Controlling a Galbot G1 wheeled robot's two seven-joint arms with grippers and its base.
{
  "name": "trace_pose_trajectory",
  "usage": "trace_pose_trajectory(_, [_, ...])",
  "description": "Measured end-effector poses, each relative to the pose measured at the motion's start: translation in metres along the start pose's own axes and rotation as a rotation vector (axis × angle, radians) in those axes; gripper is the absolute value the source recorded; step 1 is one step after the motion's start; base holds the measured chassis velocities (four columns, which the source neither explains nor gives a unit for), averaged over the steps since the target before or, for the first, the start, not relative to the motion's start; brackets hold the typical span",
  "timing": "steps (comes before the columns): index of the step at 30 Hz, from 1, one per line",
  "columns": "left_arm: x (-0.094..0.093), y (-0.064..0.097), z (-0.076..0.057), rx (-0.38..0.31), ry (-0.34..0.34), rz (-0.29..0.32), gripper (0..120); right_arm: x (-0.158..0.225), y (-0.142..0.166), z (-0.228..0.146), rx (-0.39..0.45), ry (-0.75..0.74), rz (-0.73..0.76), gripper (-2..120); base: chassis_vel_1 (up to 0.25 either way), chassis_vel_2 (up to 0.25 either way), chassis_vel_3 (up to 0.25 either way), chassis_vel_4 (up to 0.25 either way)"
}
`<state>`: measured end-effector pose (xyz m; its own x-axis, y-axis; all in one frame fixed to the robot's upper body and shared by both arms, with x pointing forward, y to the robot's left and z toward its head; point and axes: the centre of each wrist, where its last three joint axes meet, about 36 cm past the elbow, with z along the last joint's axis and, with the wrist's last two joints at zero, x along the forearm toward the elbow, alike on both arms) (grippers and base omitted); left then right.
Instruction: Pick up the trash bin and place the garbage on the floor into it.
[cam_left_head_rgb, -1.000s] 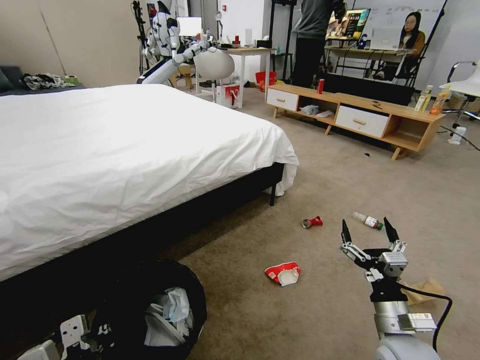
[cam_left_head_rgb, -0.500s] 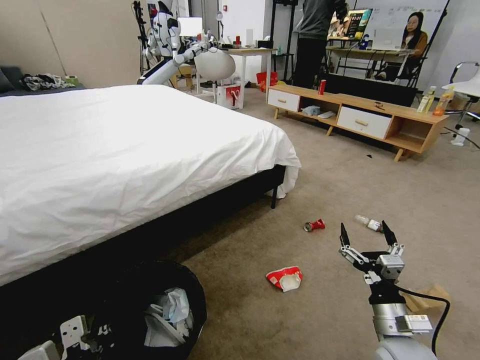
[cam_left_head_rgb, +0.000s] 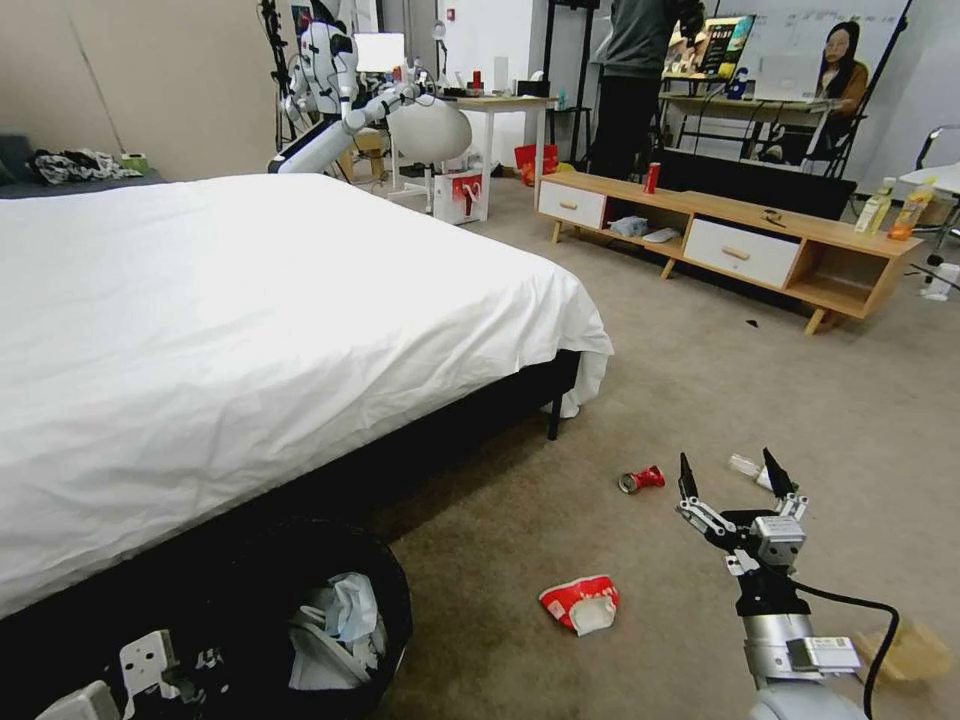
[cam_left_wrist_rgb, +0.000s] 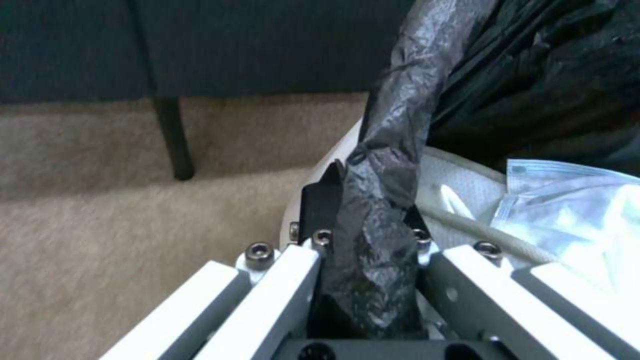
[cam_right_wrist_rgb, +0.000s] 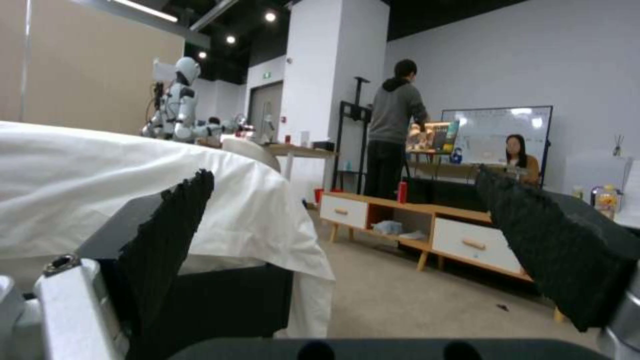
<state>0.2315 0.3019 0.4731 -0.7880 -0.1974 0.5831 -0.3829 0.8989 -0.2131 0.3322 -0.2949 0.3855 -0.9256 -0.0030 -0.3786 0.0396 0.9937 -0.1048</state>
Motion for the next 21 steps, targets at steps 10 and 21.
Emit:
trace_pose_trajectory(10, [0.0002,-0.0007,0.0005,-0.002,0.001,-0.001,2,0.0001,0.0042,-0.0051,-0.016,-0.008,-0.019,100,-0.091,0.098,0.096,-0.085])
trace_pose_trajectory(21, [0.0059,-0.0026,0.0021,-0.015,0.014,0.006,2,0.0018,0.0027,-0.0084,-0.016,-0.004,-0.031,100,0.000,0.000,0.000,0.000])
